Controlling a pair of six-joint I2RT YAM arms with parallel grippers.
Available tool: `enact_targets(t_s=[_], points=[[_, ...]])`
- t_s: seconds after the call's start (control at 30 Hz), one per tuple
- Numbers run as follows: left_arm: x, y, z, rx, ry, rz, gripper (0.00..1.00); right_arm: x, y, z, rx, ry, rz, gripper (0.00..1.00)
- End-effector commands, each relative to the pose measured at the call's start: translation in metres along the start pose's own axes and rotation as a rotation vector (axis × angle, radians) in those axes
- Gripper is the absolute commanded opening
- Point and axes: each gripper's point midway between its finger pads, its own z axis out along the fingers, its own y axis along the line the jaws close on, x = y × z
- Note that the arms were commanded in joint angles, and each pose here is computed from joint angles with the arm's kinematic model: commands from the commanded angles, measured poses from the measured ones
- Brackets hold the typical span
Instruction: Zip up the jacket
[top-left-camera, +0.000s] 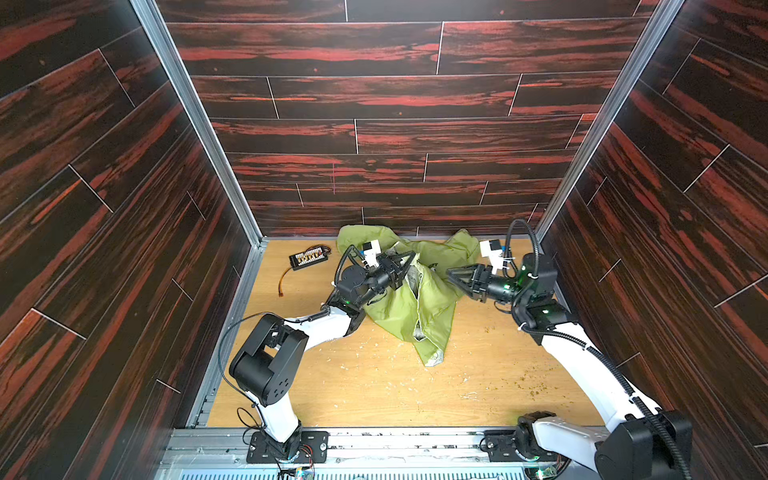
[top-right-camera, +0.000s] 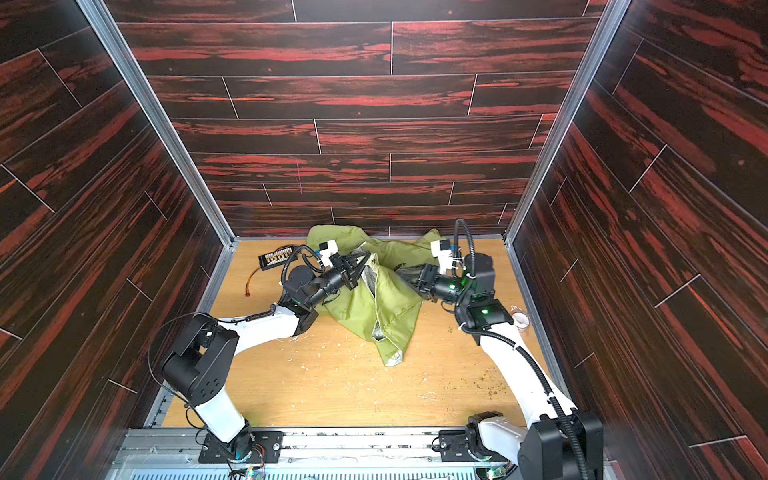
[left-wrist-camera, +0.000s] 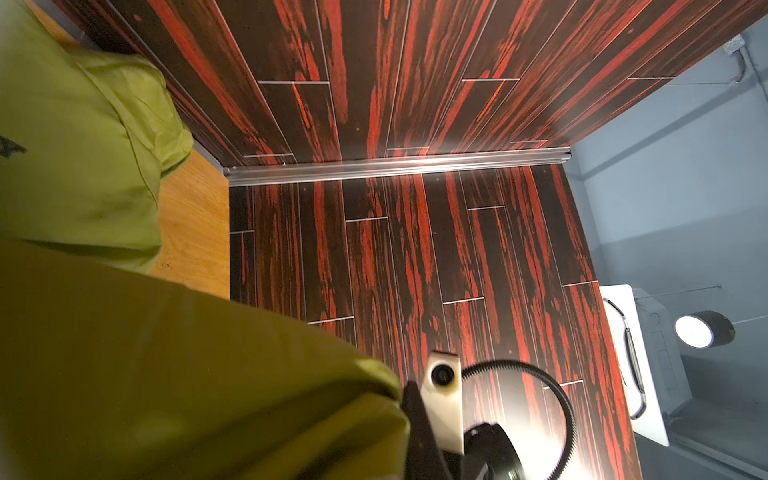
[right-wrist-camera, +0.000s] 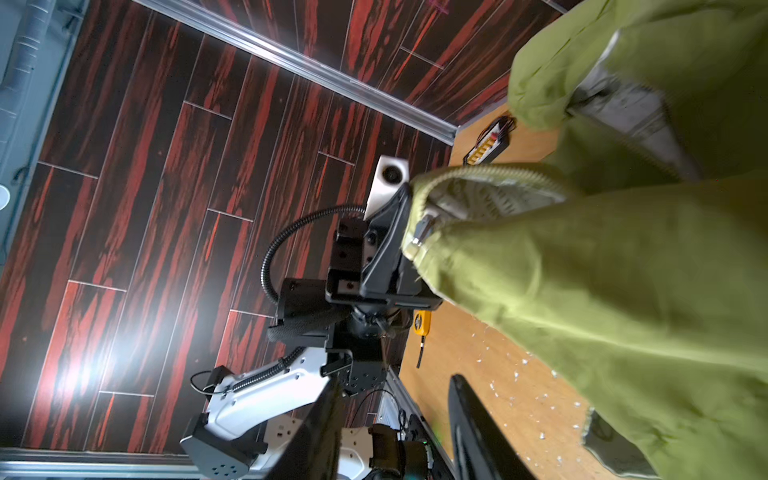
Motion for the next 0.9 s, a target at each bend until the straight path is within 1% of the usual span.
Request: enact_targets(t_s=[0.0,0.1,0.27,0.5,0.67,0.87], points=[[0.015,-0.044,-0.004,0.109,0.068,0.014,0.0,0.006,0.008,0.005,-0.048,0.112,-0.012,0.44],[0.023,-0.044,-0.006,0.114,0.12,-0.018,0.0,0.005,0.007,0.012,-0.081,0.15,0.001,0.44],[0.031,-0.04,-0.013,0.126,0.15,-0.068,0.0,-0.001,0.0,0.022,-0.122,0.166,0.033,0.46],[0.038,-0.046,-0.022,0.134,0.172,-0.067,0.0,-0.007,-0.006,0.04,-0.145,0.161,0.072,0.49],[0.038,-0.048,-0.022,0.149,0.174,-0.076,0.0,0.005,-0.006,0.059,-0.152,0.197,0.079,0.5],[0.039,-0.05,-0.022,0.173,0.186,-0.104,0.0,0.001,-0.007,0.068,-0.163,0.171,0.08,0.52]])
